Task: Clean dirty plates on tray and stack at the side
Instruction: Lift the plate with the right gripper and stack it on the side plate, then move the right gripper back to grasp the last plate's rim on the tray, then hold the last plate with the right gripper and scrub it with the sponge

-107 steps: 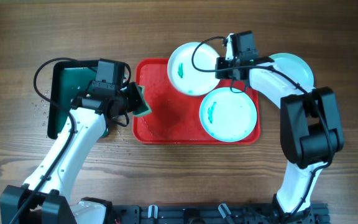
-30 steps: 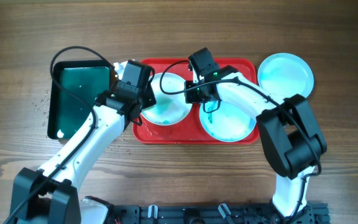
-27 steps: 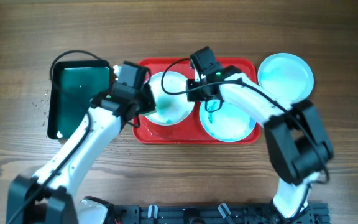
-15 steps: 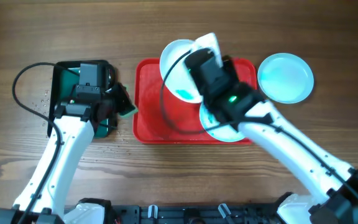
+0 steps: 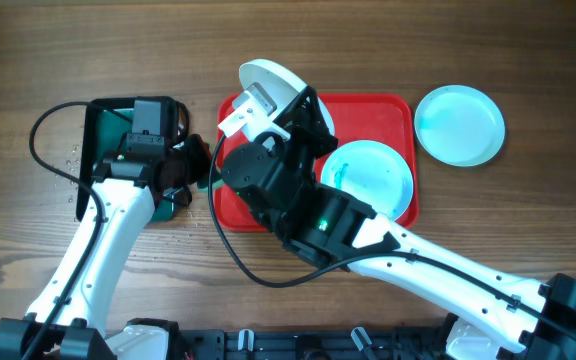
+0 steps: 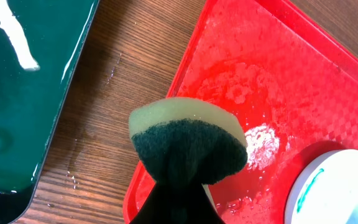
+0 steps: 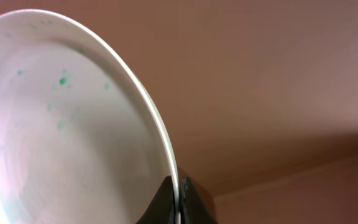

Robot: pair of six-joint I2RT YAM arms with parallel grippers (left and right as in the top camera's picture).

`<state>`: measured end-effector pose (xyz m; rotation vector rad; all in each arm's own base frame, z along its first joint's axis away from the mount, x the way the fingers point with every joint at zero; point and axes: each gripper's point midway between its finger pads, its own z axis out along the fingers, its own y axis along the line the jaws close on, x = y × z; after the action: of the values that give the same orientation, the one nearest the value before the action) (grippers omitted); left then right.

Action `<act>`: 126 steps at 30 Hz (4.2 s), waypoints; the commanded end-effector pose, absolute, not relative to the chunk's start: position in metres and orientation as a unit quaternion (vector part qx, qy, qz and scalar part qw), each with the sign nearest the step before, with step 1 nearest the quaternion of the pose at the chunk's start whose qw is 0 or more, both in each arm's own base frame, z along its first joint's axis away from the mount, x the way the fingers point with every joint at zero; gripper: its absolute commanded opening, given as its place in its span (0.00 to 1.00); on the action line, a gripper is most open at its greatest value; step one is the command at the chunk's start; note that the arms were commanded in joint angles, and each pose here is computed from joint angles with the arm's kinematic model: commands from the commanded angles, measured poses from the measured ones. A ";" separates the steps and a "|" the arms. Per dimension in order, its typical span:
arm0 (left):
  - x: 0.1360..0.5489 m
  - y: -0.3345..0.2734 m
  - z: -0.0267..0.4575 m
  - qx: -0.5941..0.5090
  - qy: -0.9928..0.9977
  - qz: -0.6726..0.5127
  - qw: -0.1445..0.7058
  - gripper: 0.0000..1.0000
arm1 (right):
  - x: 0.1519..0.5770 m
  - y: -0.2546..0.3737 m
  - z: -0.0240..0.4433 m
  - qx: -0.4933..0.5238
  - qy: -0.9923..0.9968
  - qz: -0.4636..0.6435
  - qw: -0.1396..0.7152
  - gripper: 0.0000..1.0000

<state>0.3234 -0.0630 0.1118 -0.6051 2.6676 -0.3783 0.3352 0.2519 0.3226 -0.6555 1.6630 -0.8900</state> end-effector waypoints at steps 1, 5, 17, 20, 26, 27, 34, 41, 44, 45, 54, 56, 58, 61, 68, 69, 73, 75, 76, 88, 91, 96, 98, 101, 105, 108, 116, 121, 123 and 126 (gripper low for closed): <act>0.322 -0.064 0.108 -0.214 0.950 -0.138 0.183 0.04 | 0.338 0.237 0.327 -0.216 0.718 -0.359 0.556 0.04; 0.322 -0.064 0.108 -0.214 0.950 -0.138 0.183 0.04 | 0.357 0.218 0.284 -0.178 0.784 -0.268 0.530 0.04; 0.322 -0.064 0.108 -0.214 0.950 -0.138 0.183 0.04 | 0.386 -0.070 0.166 0.248 0.932 0.011 0.263 0.04; 0.323 -0.064 0.109 -0.214 0.950 -0.138 0.184 0.04 | 0.367 -0.122 0.153 0.314 0.917 -0.008 0.247 0.04; 0.323 -0.064 0.109 -0.214 0.950 -0.138 0.184 0.04 | 0.362 -0.135 0.110 0.333 0.914 -0.008 0.232 0.22; 0.323 -0.064 0.109 -0.214 0.950 -0.138 0.184 0.04 | 0.363 -0.132 0.101 0.331 0.917 0.001 0.221 0.28; 0.325 -0.064 0.110 -0.213 0.948 -0.140 0.189 0.04 | 0.382 -0.063 0.099 0.231 0.933 0.178 0.210 0.55; 0.325 -0.064 0.110 -0.213 0.948 -0.140 0.189 0.04 | 0.348 0.027 0.096 0.121 0.970 0.171 0.125 0.57; 0.325 -0.064 0.110 -0.213 0.948 -0.140 0.189 0.04 | 0.331 0.039 0.076 0.083 0.987 0.094 0.102 0.59; 0.325 -0.064 0.110 -0.213 0.948 -0.140 0.189 0.04 | 0.329 0.041 0.070 0.073 0.989 0.075 0.103 0.59; 0.325 -0.064 0.110 -0.213 0.948 -0.140 0.189 0.04 | 0.313 0.050 0.029 0.054 0.991 0.072 0.100 0.36; 0.325 -0.064 0.110 -0.213 0.948 -0.140 0.189 0.04 | 0.312 0.050 0.028 0.055 0.991 0.071 0.097 0.36; 0.325 -0.064 0.110 -0.213 0.948 -0.140 0.188 0.04 | 0.312 0.049 0.027 0.055 0.991 0.069 0.099 0.37; 0.325 -0.064 0.110 -0.213 0.948 -0.140 0.188 0.04 | 0.312 0.049 0.027 0.055 0.991 0.068 0.098 0.37; 0.325 -0.066 0.110 -0.212 0.948 -0.145 0.187 0.04 | 0.315 0.053 0.018 0.054 0.988 0.083 0.116 0.34; 0.325 -0.066 0.110 -0.211 0.948 -0.145 0.187 0.04 | 0.315 0.054 0.018 0.058 0.988 0.088 0.116 0.30; 0.325 -0.066 0.110 -0.211 0.948 -0.145 0.187 0.04 | 0.314 0.054 0.018 0.063 0.988 0.088 0.114 0.24; 0.325 -0.066 0.110 -0.212 0.948 -0.145 0.187 0.04 | 0.310 0.054 0.014 0.068 0.988 0.088 0.108 0.24; 0.325 -0.066 0.110 -0.212 0.948 -0.145 0.187 0.04 | 0.308 0.054 0.013 0.075 0.988 0.089 0.105 0.21; 0.325 -0.076 0.112 -0.199 0.949 -0.160 0.186 0.04 | 0.331 0.079 0.014 0.053 0.976 0.129 0.169 0.26; 0.326 -0.093 0.115 -0.175 0.951 -0.169 0.193 0.04 | 0.327 0.091 0.016 0.035 0.974 0.160 0.159 0.06; 0.325 -0.139 0.119 -0.109 0.953 -0.192 0.206 0.04 | 0.310 0.135 0.016 0.027 0.972 0.191 0.131 0.04; 0.325 -0.152 0.112 -0.094 0.956 -0.194 0.200 0.04 | 0.305 0.154 0.018 0.040 0.970 0.203 0.125 0.04; 0.323 -0.165 0.086 -0.080 0.964 -0.185 0.172 0.04 | 0.301 0.174 0.020 0.029 0.969 0.207 0.129 0.04; 0.316 -0.179 0.060 -0.063 0.973 -0.174 0.139 0.04 | 0.299 0.180 0.018 0.096 0.968 0.193 0.128 0.04; 0.318 -0.197 0.046 -0.042 0.973 -0.178 0.138 0.04 | 0.296 0.188 0.017 0.074 0.971 0.175 0.143 0.04; 0.319 -0.208 0.014 -0.032 0.977 -0.170 0.121 0.04 | 0.325 0.156 0.022 0.123 0.961 0.085 0.232 0.04; 0.328 -0.213 0.016 -0.030 0.973 -0.181 0.138 0.04 | 0.326 0.177 0.020 0.086 0.963 0.133 0.220 0.04; 0.332 -0.215 0.018 -0.032 0.971 -0.187 0.147 0.04 | 0.322 0.178 0.006 0.080 0.968 0.128 0.201 0.04; 0.335 -0.217 0.019 -0.059 0.968 -0.195 0.146 0.04 | 0.323 0.181 -0.005 0.084 0.969 0.131 0.192 0.04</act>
<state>0.3375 -0.2140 0.0245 -0.1109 2.7707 -0.5365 0.3281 0.1768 0.0090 0.2552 2.6750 0.3537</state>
